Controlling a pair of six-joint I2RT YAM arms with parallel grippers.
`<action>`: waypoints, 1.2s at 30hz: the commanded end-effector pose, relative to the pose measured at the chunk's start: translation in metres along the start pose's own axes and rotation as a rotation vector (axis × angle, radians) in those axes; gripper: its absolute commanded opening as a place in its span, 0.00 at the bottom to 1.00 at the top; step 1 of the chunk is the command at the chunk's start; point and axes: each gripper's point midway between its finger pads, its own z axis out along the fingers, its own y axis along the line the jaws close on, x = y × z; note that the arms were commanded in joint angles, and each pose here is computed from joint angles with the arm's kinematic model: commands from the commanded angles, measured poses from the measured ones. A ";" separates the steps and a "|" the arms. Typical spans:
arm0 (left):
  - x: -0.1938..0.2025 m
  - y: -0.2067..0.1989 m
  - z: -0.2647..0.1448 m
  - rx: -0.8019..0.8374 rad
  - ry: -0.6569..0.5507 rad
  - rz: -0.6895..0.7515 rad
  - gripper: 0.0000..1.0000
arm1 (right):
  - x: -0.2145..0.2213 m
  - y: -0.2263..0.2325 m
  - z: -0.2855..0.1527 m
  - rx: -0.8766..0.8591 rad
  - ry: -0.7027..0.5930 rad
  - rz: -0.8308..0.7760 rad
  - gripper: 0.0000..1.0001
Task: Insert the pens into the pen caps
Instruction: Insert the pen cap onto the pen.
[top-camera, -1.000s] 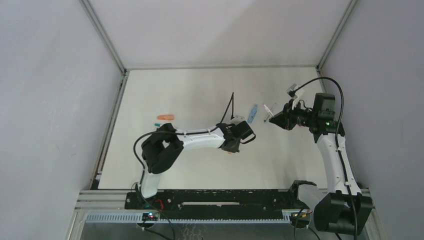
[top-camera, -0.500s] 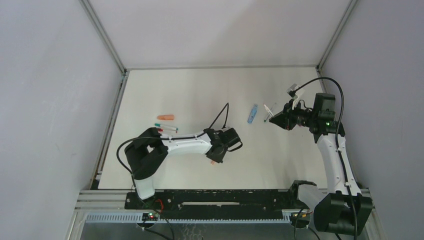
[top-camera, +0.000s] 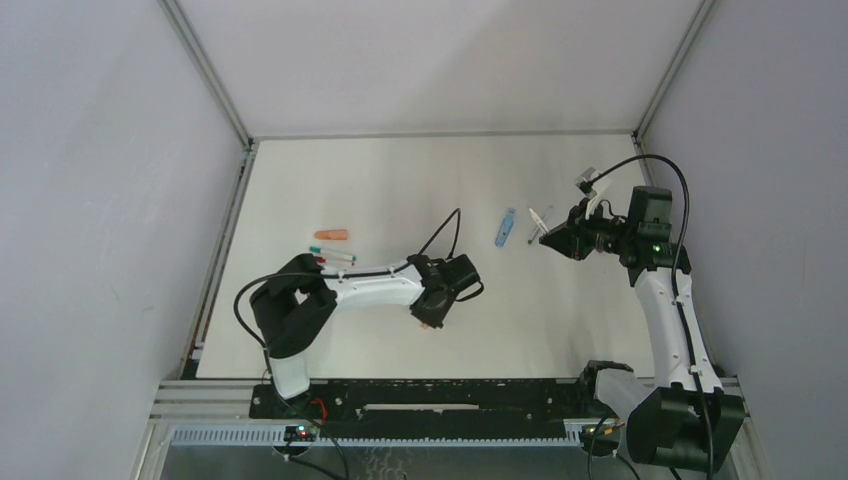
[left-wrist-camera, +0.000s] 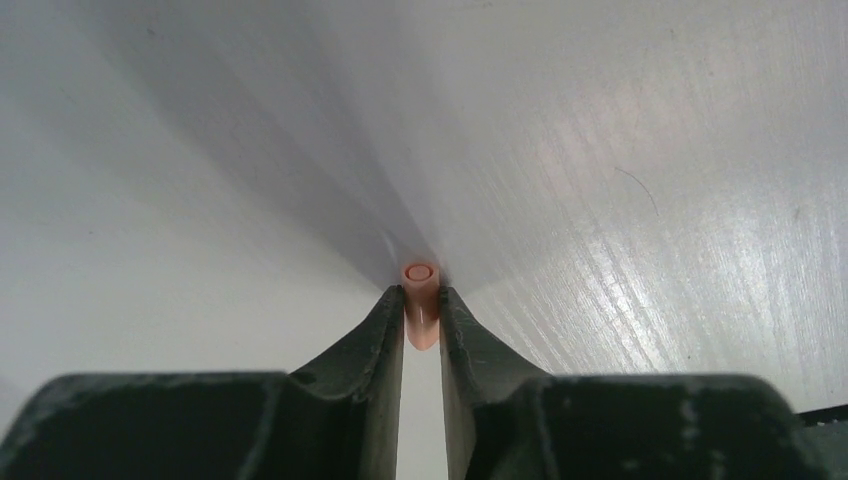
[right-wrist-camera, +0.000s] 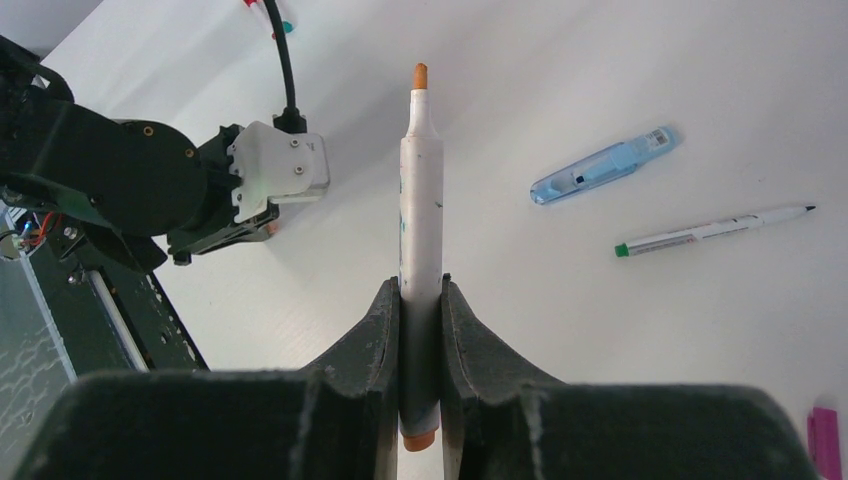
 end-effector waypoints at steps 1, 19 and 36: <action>0.025 0.002 0.014 0.034 0.149 0.049 0.23 | -0.009 0.004 -0.004 -0.003 -0.032 -0.023 0.00; 0.039 0.011 0.022 0.043 0.282 0.085 0.07 | -0.014 0.008 -0.007 -0.006 -0.049 -0.040 0.00; -0.089 -0.010 -0.097 0.300 -0.452 -0.149 0.00 | -0.018 0.036 -0.010 -0.144 -0.082 -0.093 0.00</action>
